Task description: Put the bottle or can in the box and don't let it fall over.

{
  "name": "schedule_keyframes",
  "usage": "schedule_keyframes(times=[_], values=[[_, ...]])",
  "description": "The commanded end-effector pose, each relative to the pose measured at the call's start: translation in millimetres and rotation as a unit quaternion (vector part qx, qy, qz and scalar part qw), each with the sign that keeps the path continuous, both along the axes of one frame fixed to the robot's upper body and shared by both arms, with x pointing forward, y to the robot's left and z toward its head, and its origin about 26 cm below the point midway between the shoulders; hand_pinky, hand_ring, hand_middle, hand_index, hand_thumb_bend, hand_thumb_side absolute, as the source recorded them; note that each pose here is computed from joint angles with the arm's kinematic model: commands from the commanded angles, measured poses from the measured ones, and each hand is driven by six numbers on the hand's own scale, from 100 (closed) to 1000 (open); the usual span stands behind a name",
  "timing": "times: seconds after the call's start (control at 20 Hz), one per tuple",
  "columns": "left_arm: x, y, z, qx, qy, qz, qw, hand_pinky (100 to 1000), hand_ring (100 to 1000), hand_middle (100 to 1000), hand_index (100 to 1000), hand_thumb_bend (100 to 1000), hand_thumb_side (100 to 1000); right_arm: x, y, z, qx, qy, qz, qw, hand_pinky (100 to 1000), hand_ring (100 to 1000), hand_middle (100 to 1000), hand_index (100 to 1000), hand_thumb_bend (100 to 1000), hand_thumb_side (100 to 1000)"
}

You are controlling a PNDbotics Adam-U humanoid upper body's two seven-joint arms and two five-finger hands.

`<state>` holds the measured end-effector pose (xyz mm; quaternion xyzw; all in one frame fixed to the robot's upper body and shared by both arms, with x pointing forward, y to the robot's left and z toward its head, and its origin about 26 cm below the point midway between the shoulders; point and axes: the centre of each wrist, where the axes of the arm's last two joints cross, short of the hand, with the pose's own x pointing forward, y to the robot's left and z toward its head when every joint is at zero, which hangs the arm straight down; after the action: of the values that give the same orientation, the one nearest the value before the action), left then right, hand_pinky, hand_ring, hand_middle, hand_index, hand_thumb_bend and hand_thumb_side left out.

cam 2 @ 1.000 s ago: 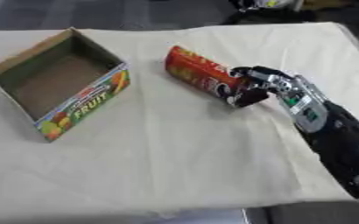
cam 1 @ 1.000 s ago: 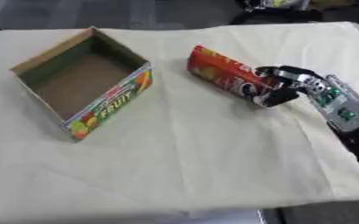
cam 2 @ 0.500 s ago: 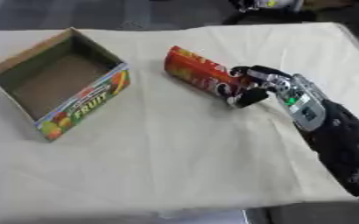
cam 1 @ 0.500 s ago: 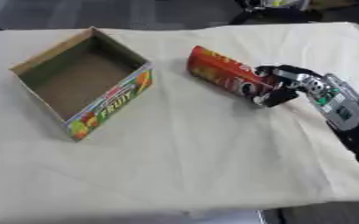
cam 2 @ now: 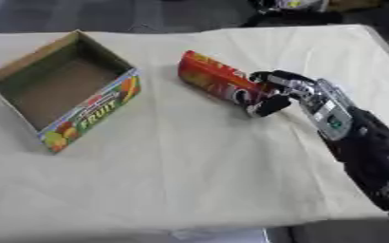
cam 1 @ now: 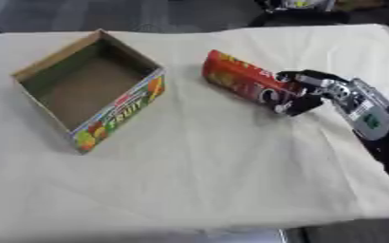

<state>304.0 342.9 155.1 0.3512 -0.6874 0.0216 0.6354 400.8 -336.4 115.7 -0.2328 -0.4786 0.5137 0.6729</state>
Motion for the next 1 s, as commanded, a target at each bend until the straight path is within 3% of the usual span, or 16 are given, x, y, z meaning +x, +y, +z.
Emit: schedule_keyframes(times=[0.05, 0.35, 0.65, 0.8, 1.0], values=[[-0.5, 3, 13.8, 0.009, -0.019, -0.002, 1.000, 459, 868, 933, 712, 309, 669, -6.5, -5, -32.2, -0.015, 0.047, -0.014, 0.999, 415, 968, 824, 783, 107, 100], [-0.7, 3, 14.2, 0.008, -0.018, -0.004, 1.000, 460, 869, 932, 712, 307, 672, -6.5, -2, -33.5, -0.019, 0.033, -0.020, 0.999, 378, 947, 758, 713, 129, 100], [-0.9, 3, 14.3, 0.008, -0.018, -0.004, 1.000, 460, 869, 932, 711, 308, 671, -4.4, 2, -21.2, -0.014, -0.020, -0.023, 0.999, 389, 846, 579, 531, 109, 100], [-1.0, 3, 14.1, 0.008, -0.018, -0.004, 1.000, 460, 868, 932, 709, 308, 671, -4.2, 7, -13.9, -0.015, -0.057, -0.019, 0.998, 262, 834, 568, 517, 123, 100], [-1.1, 3, 13.8, 0.008, -0.018, -0.004, 1.000, 459, 868, 931, 707, 306, 672, -4.3, 9, -12.9, -0.013, -0.071, -0.012, 0.997, 138, 790, 534, 478, 108, 100]])
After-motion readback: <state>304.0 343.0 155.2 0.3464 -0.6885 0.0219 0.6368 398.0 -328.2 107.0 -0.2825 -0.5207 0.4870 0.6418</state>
